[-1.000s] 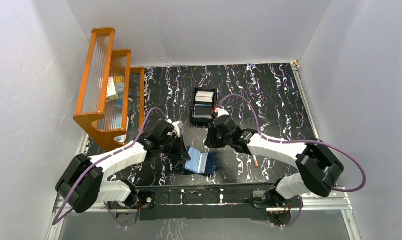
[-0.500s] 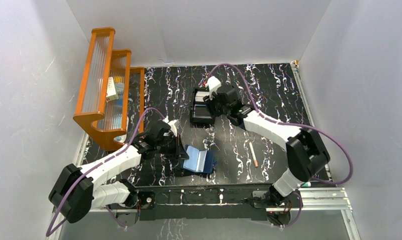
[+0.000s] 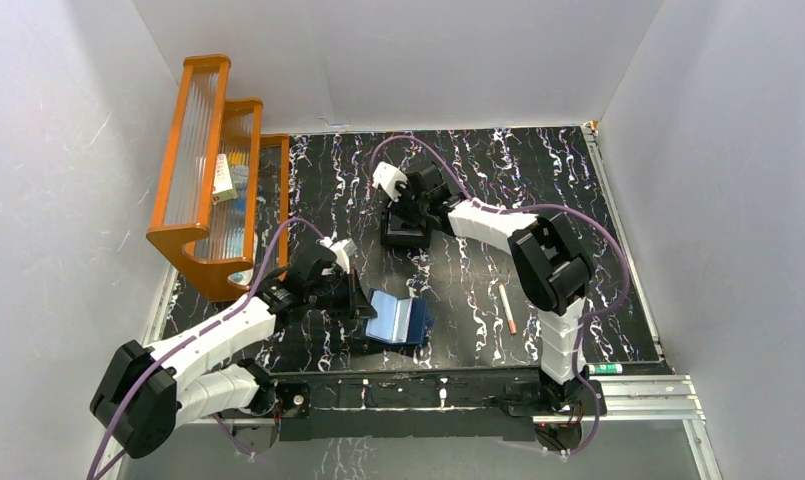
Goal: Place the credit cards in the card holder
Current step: Pick up the credit card from the storage box.
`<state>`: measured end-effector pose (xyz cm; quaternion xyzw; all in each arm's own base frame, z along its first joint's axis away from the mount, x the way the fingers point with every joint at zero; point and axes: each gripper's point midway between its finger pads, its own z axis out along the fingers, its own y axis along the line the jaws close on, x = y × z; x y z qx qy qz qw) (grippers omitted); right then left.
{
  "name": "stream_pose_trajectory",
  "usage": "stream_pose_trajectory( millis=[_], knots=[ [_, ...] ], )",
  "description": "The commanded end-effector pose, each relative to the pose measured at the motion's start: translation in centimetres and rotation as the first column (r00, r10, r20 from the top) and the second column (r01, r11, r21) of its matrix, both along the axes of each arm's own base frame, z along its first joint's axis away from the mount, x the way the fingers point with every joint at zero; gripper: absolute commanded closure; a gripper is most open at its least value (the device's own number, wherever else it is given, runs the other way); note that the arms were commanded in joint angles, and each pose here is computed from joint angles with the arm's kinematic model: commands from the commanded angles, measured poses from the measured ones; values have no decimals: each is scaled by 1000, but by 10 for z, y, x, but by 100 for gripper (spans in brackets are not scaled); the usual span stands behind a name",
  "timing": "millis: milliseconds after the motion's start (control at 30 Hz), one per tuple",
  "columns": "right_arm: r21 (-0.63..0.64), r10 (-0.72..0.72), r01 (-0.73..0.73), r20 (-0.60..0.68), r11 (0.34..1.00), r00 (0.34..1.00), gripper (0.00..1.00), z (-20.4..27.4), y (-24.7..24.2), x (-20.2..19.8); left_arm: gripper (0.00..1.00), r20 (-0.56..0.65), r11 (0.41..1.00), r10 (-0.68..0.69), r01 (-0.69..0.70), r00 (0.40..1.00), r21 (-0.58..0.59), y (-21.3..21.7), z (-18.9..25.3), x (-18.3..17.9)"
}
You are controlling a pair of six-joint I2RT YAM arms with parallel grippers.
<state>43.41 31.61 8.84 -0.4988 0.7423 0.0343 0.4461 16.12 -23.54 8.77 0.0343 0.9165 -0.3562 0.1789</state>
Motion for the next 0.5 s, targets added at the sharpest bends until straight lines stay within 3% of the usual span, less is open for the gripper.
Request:
stream_pose_trajectory(
  millis=[0, 233, 467],
  knots=[
    [-30, 70, -67, 135, 997, 988, 44, 23, 12, 28, 100, 11, 999, 13, -13, 1000, -34, 0, 9, -1],
    [-93, 99, -85, 161, 992, 982, 46, 9, 10, 35, 100, 14, 999, 17, -17, 1000, -35, 1, 10, -2],
    [-105, 64, -45, 183, 993, 981, 55, 4, 4, 42, 100, 29, 998, 19, -17, 999, -61, 0, 14, -2]
  ],
)
